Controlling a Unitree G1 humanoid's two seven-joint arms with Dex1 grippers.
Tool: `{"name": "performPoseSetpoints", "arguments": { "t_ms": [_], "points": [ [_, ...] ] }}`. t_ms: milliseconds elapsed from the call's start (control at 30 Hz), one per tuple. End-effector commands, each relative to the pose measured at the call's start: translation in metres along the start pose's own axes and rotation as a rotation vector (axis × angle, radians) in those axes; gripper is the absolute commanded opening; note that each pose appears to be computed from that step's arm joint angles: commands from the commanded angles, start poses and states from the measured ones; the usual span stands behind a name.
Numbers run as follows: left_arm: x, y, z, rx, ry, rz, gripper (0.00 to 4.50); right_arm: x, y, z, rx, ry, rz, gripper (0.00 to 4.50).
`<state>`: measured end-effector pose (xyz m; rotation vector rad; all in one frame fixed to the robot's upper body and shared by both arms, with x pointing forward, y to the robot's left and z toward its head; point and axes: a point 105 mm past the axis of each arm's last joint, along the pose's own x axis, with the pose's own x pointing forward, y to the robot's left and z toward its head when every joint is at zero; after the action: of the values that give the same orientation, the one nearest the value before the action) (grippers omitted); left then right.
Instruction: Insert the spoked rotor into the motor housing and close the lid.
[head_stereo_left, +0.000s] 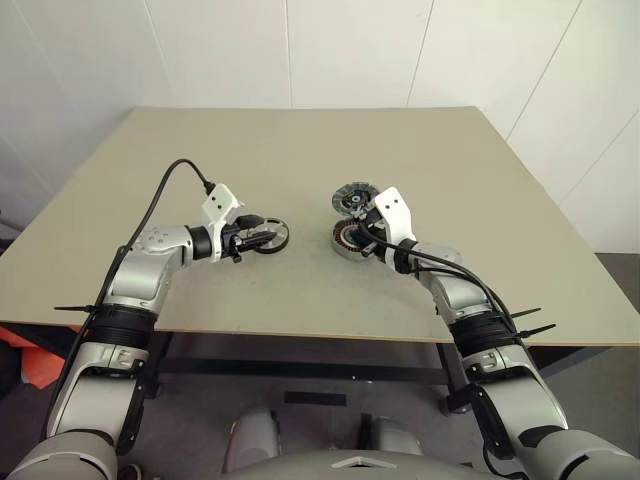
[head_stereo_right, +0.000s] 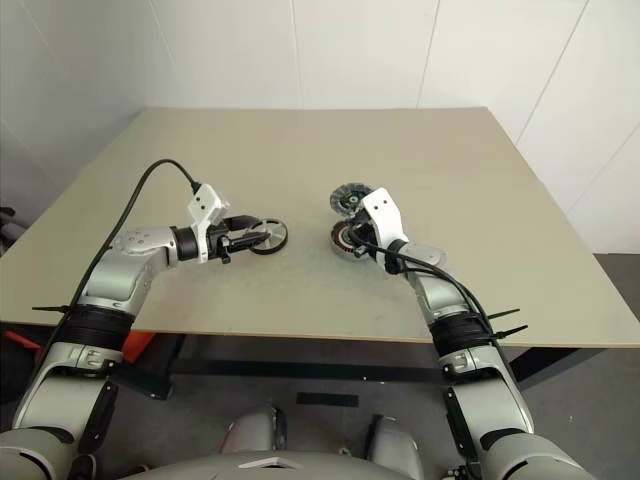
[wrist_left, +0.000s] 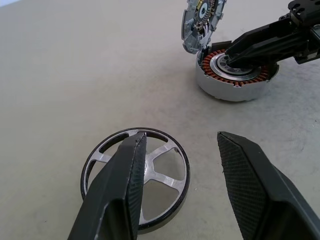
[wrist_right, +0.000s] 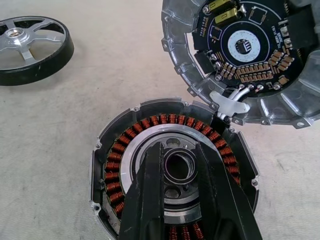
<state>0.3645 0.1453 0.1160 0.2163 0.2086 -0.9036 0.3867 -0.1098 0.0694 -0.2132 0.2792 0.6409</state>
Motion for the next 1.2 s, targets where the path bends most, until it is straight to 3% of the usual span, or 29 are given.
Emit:
{"name": "performPoseSetpoints", "arguments": {
  "t_ms": [33, 300, 600, 700, 1067, 1200],
  "points": [
    [-0.001, 0.005, 0.015, 0.046, -0.036, 0.015, 2.39, -0.001, 0.003, 0.005, 0.007, -0.016, 0.022, 1.66],
    [0.001, 0.004, 0.012, 0.044, -0.028, 0.019, 2.39, -0.003, -0.005, 0.015, -0.036, -0.054, -0.026, 4.36],
    [0.006, 0.003, 0.009, 0.042, -0.020, 0.014, 2.39, -0.012, -0.006, 0.023, -0.023, -0.099, -0.004, 4.47],
    [0.007, 0.003, 0.008, 0.045, -0.016, 0.014, 2.39, -0.013, -0.004, 0.023, -0.026, -0.098, 0.007, 3.86],
    [0.005, 0.004, 0.006, 0.051, -0.005, 0.021, 2.39, -0.009, 0.002, 0.025, -0.018, -0.101, 0.030, 0.13],
    [0.004, 0.005, 0.005, 0.052, -0.001, 0.026, 2.39, -0.008, 0.000, 0.027, -0.030, -0.103, 0.021, 0.02]
  ]
}}
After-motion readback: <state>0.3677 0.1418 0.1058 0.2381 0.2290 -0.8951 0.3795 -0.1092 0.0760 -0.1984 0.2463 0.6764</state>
